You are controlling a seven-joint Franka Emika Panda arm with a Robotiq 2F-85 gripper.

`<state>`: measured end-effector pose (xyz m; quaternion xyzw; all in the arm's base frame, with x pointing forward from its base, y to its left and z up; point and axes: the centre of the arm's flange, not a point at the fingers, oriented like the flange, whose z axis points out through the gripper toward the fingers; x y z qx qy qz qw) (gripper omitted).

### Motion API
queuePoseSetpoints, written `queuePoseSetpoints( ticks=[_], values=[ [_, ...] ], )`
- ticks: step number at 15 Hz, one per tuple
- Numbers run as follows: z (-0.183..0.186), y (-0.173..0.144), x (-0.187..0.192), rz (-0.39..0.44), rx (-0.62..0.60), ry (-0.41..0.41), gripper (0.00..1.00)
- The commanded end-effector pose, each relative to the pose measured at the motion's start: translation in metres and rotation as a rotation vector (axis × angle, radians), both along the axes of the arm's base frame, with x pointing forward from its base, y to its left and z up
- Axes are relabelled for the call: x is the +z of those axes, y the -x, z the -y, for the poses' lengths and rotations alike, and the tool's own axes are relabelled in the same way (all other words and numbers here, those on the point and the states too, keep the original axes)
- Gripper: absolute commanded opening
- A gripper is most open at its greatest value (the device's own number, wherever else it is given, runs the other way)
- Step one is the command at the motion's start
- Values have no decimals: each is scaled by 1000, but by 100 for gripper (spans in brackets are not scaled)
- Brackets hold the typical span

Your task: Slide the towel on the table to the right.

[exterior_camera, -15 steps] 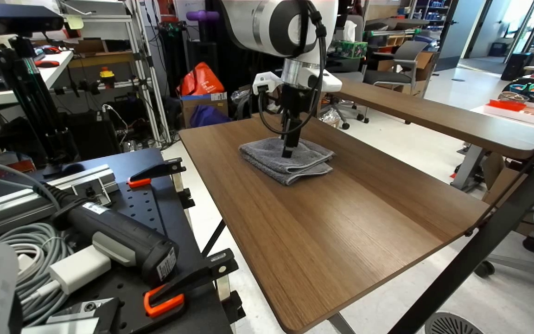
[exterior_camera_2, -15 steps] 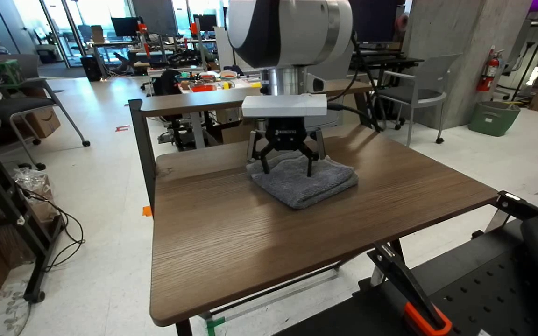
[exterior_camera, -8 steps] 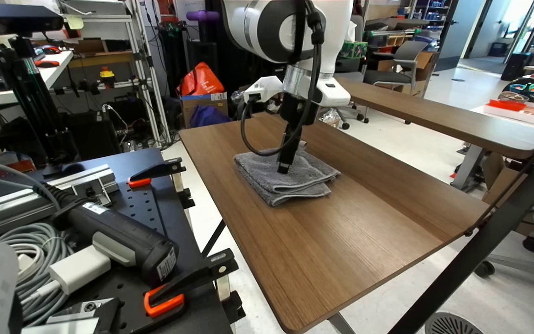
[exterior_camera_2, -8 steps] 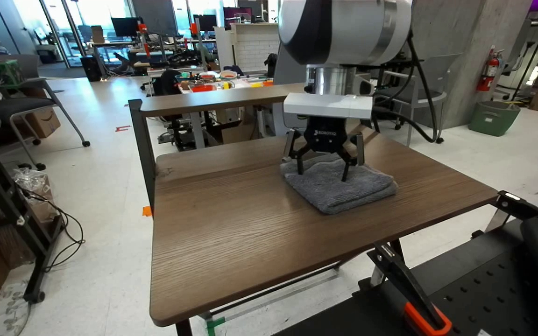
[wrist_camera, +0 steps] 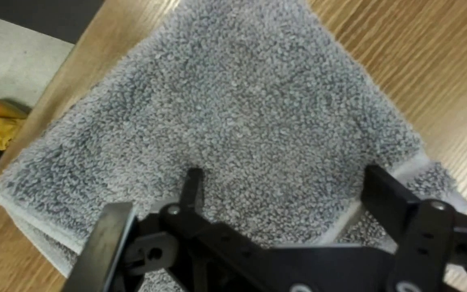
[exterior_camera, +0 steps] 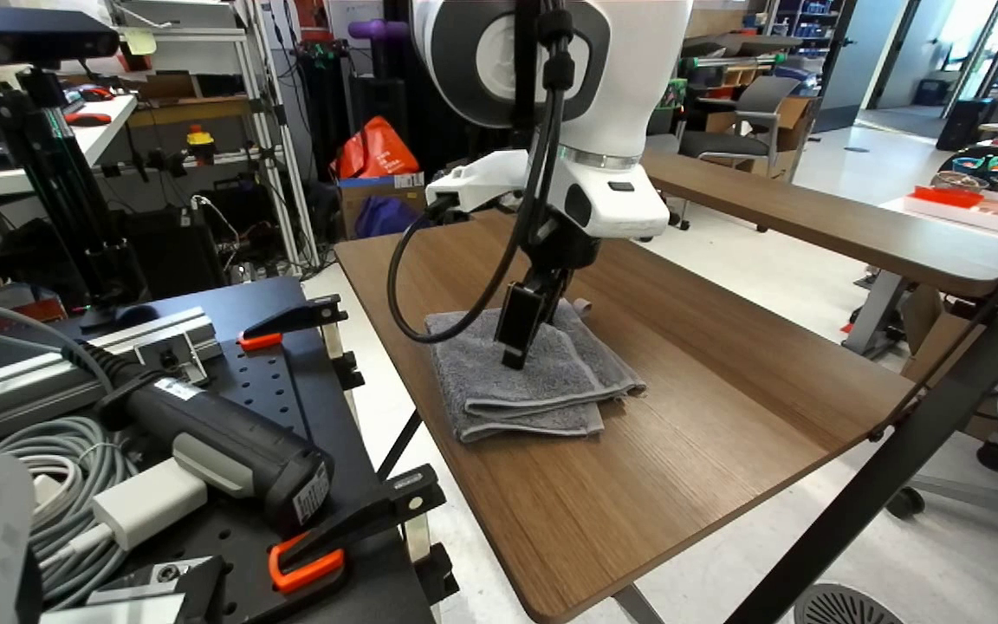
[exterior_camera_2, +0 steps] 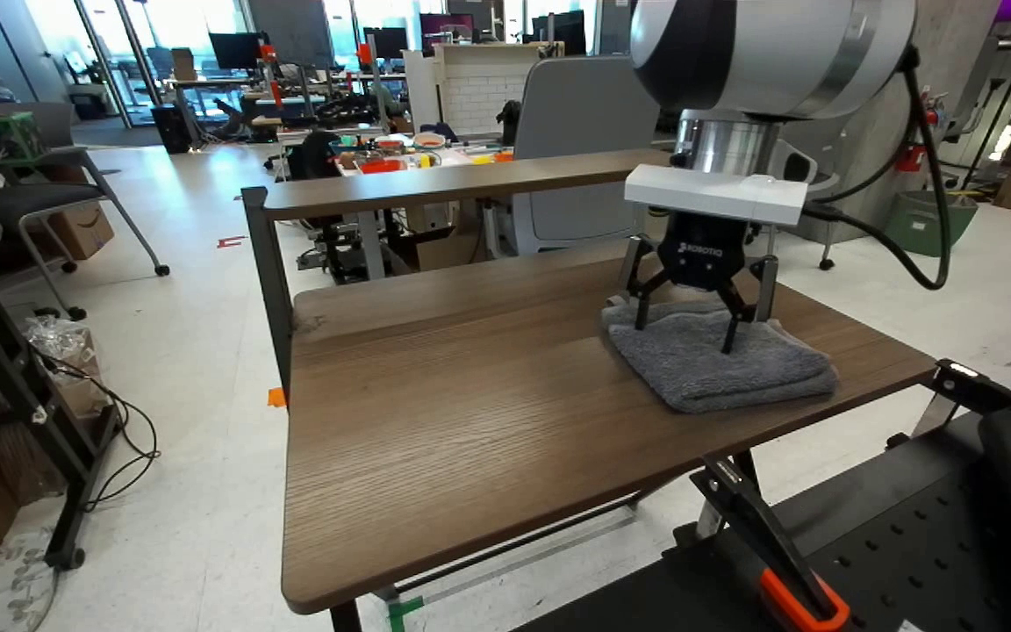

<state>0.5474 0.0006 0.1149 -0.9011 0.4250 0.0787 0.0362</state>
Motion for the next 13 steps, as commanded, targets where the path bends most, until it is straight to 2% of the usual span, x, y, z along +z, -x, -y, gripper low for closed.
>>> queuePoseSetpoints(
  ticks=[1,6,11,12,13],
  values=[
    [28,27,12,27,-71,-22,100],
    [39,35,26,30,-72,-49,100],
    [6,60,108,101,74,-35,100],
    [23,31,61,76,11,-34,100],
    [15,36,76,92,30,-34,100]
  ],
)
